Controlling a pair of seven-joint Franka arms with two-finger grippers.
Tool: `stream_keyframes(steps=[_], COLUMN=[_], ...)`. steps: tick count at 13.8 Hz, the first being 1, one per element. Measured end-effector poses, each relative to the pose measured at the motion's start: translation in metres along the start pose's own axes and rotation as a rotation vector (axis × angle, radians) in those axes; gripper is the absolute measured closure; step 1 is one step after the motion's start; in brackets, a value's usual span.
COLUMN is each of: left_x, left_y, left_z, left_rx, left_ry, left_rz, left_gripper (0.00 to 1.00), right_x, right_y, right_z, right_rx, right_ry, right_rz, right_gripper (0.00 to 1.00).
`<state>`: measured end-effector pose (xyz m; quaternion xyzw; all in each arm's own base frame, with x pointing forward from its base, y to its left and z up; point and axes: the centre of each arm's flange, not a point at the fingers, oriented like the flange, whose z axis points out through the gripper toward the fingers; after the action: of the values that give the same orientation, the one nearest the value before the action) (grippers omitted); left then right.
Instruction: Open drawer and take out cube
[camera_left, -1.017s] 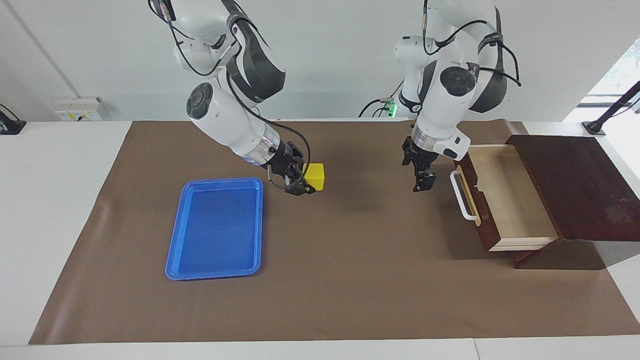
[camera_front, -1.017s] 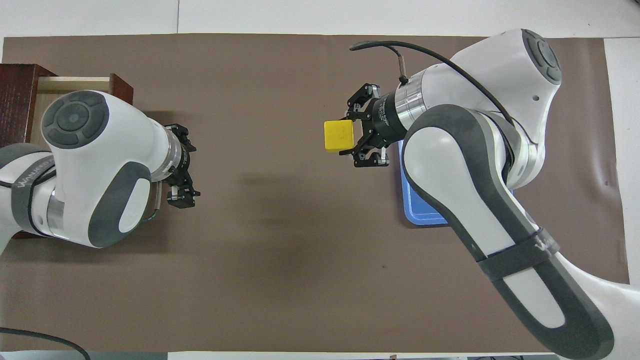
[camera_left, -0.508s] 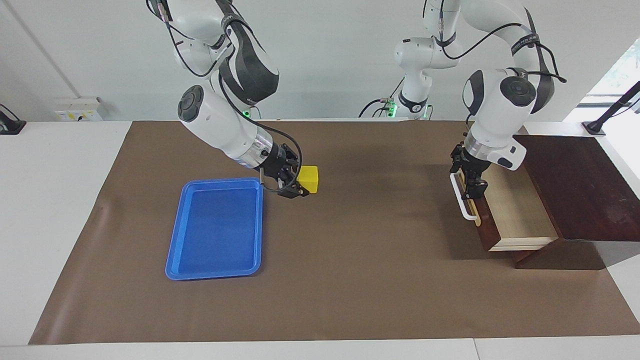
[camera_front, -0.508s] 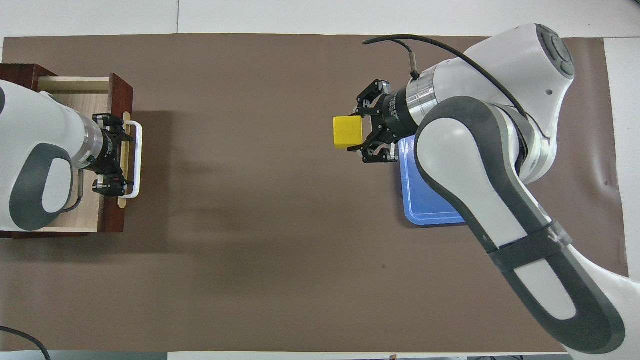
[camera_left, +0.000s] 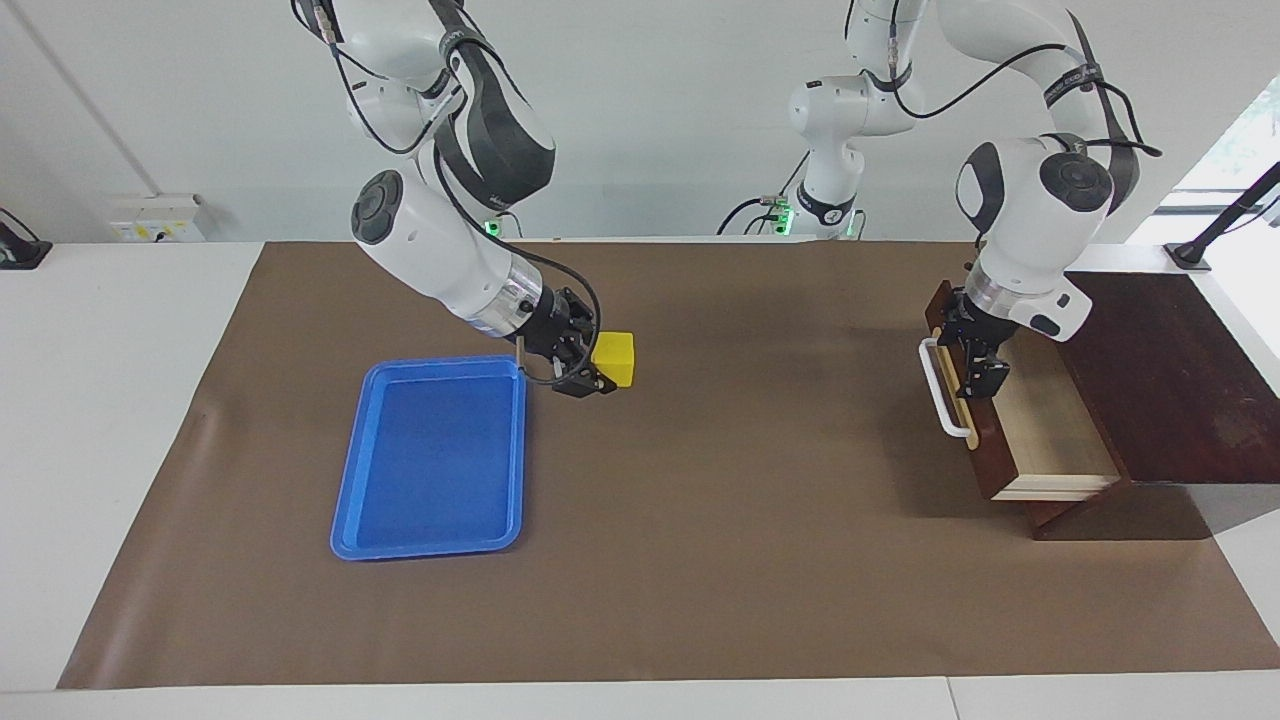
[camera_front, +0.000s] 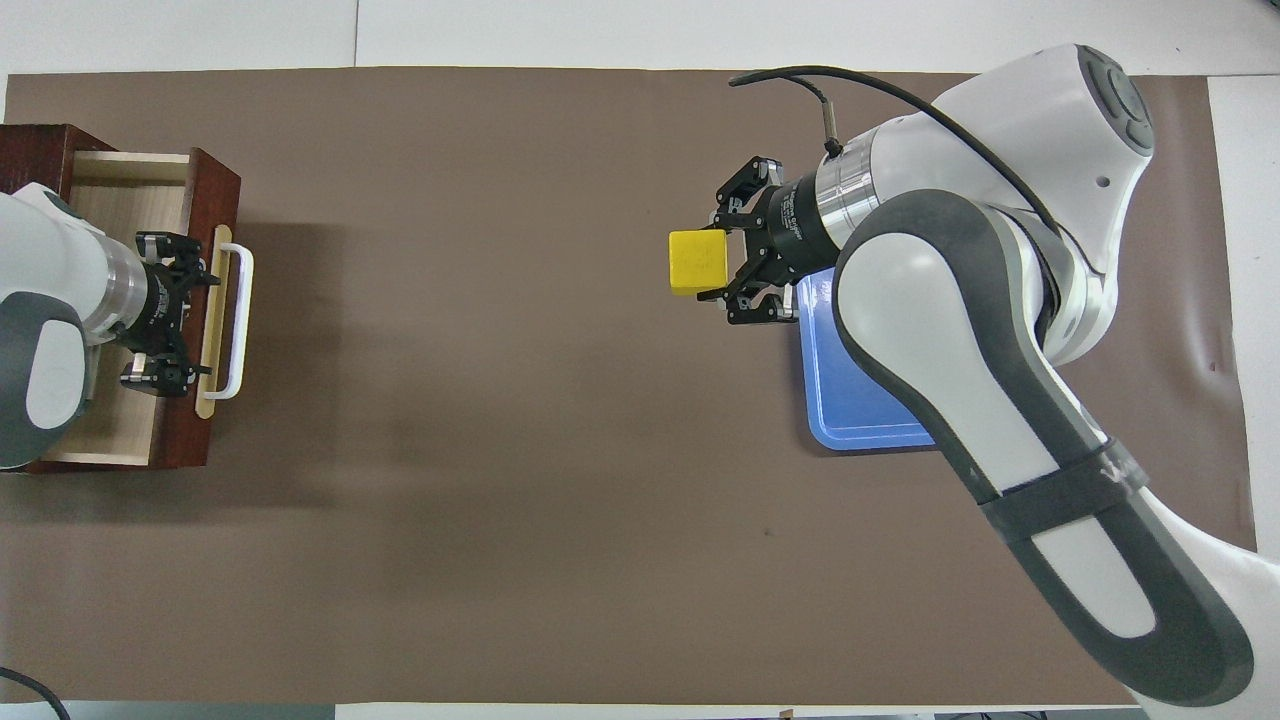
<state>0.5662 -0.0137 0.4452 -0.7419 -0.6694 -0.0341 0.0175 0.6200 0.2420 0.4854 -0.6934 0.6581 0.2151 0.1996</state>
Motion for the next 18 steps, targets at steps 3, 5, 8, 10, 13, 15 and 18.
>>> stream_keyframes(steps=[3, 5, 8, 10, 13, 15, 18], left_x=[0.038, 0.06, 0.081, 0.092, 0.099, 0.099, 0.097], left_y=[-0.003, -0.007, -0.011, -0.013, -0.014, -0.014, -0.011], left_z=[0.002, 0.003, 0.005, 0.005, 0.005, 0.005, -0.008], left_rx=[-0.004, -0.001, -0.002, -0.004, -0.008, -0.009, 0.001], left_ry=[0.013, 0.017, 0.019, 0.021, 0.022, 0.023, 0.023], left_rz=[0.004, 0.009, 0.027, 0.04, 0.047, 0.048, 0.065], left_gripper=[0.0, 0.0, 0.0, 0.0, 0.0, 0.0, 0.0], right_x=[0.005, 0.022, 0.066, 0.095, 0.16, 0.211, 0.264], right_y=[-0.002, -0.008, -0.018, -0.017, -0.004, 0.008, 0.023], right_z=[-0.003, -0.013, -0.033, -0.034, -0.034, -0.035, -0.025], right_rx=[0.005, 0.021, 0.026, -0.009, -0.097, -0.136, -0.182], right_ry=[0.003, 0.007, 0.011, 0.015, 0.011, 0.017, 0.031], right_rz=[0.003, 0.001, 0.016, 0.009, -0.059, -0.086, -0.077], right_gripper=[0.43, 0.43, 0.43, 0.43, 0.43, 0.43, 0.43])
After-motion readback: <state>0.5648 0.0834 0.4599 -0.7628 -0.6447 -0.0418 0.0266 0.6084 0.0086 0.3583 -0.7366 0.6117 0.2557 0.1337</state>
